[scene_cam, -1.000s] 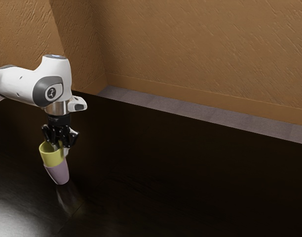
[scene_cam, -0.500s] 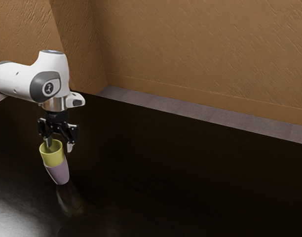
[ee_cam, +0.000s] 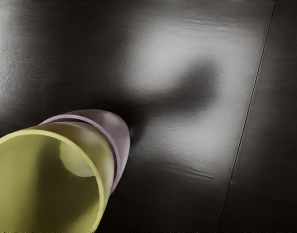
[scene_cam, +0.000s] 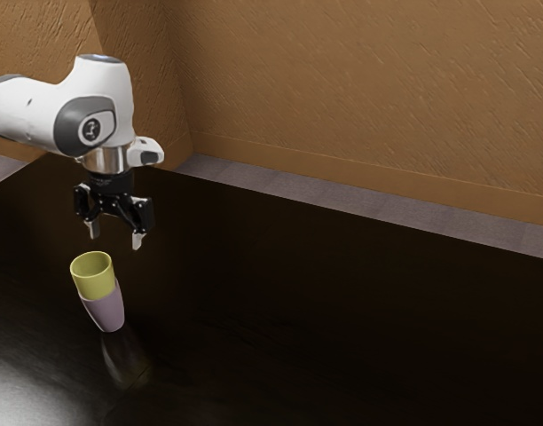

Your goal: Place the left cup onto the right cup

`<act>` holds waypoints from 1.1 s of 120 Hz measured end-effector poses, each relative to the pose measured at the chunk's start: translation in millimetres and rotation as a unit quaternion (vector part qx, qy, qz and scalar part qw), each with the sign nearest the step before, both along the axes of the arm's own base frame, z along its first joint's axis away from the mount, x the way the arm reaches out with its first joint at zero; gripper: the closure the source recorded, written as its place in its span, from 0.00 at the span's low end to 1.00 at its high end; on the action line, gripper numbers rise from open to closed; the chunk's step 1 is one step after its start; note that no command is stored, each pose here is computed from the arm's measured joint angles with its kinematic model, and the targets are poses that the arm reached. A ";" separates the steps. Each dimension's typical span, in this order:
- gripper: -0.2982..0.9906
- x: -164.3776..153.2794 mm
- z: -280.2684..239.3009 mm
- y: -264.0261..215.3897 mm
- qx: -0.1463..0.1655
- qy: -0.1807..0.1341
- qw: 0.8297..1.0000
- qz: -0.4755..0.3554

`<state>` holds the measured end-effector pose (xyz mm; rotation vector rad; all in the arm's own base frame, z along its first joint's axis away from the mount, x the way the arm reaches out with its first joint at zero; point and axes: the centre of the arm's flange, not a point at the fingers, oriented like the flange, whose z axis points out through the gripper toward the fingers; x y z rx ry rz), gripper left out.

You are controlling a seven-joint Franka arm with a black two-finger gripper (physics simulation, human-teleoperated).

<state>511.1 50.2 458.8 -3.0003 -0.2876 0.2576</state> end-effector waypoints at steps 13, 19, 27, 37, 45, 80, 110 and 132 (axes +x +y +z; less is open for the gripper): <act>0.25 4.9 15.6 -14.1 -0.003 -0.006 1.000 -0.009; 0.24 6.8 22.8 -22.3 -0.004 -0.008 1.000 -0.016; 0.24 8.4 29.6 -31.3 -0.005 -0.010 1.000 -0.024; 0.24 10.9 39.5 -40.3 -0.006 -0.013 0.999 -0.032; 0.24 12.8 47.6 -48.5 -0.006 -0.015 0.999 -0.039; 0.23 16.6 65.2 -72.1 -0.011 -0.019 0.997 -0.069; 0.23 21.3 71.8 -80.6 -0.014 -0.023 0.996 -0.088; 0.23 26.0 77.1 -85.7 -0.015 -0.028 0.994 -0.100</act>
